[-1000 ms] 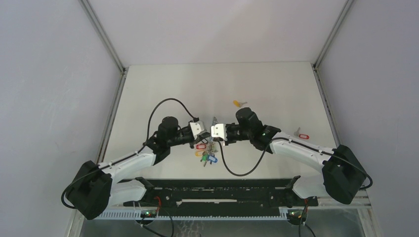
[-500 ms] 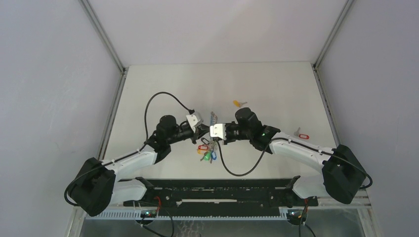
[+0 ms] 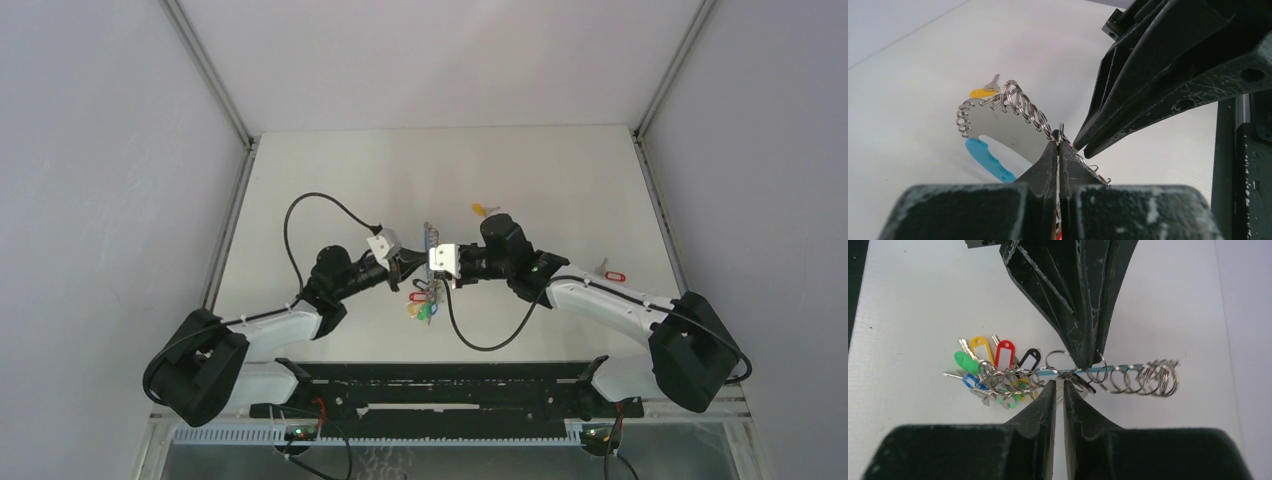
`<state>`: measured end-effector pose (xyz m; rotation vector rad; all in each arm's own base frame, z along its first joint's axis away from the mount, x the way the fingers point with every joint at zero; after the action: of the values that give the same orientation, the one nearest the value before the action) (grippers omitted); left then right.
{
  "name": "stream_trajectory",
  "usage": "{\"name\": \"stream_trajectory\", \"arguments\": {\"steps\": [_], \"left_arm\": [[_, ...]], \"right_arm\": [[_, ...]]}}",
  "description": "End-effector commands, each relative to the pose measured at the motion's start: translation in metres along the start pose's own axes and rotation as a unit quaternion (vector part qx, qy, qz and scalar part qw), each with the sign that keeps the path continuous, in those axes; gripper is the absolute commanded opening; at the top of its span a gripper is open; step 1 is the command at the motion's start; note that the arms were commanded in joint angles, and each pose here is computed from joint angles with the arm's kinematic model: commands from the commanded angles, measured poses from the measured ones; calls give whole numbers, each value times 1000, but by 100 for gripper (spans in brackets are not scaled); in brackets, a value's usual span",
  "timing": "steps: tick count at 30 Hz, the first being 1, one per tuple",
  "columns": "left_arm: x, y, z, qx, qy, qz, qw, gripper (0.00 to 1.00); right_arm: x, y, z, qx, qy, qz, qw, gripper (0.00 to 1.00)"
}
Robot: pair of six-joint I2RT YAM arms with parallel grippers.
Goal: Put the keys on the keyring
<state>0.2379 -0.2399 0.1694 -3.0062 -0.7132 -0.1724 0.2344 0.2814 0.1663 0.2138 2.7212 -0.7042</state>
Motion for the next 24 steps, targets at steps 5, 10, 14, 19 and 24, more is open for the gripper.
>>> {"name": "stream_trajectory", "arguments": {"steps": [5,10,14,19,24], "left_arm": [[5,1,-33,-98,48,-9,994,0],[0,-1,-33,-110,60,5,992,0],[-3,-4,-35,-117,72,15,990,0],[-7,-6,-39,-134,78,26,988,0],[-10,-6,-41,-144,80,35,986,0]], "right_arm": [[-6,-26,-22,-86,43,-14,995,18],[-13,-32,-23,-105,64,-14,992,19],[-19,-42,-29,-136,66,-25,988,19],[-22,-45,-25,-158,67,-49,984,27],[-22,-41,-19,-169,75,-71,980,31]]}}
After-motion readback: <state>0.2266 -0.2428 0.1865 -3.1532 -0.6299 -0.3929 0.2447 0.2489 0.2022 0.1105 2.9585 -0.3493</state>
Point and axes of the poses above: each gripper's point midway between its finger pads, its own y axis out along the fingers, its own x axis along the line the jaws close on, z = x × y, the point moved 4 cm from there along -y, back along the fingers, and after that the axes turned 8 degrees about y, right-handed, at the moved point
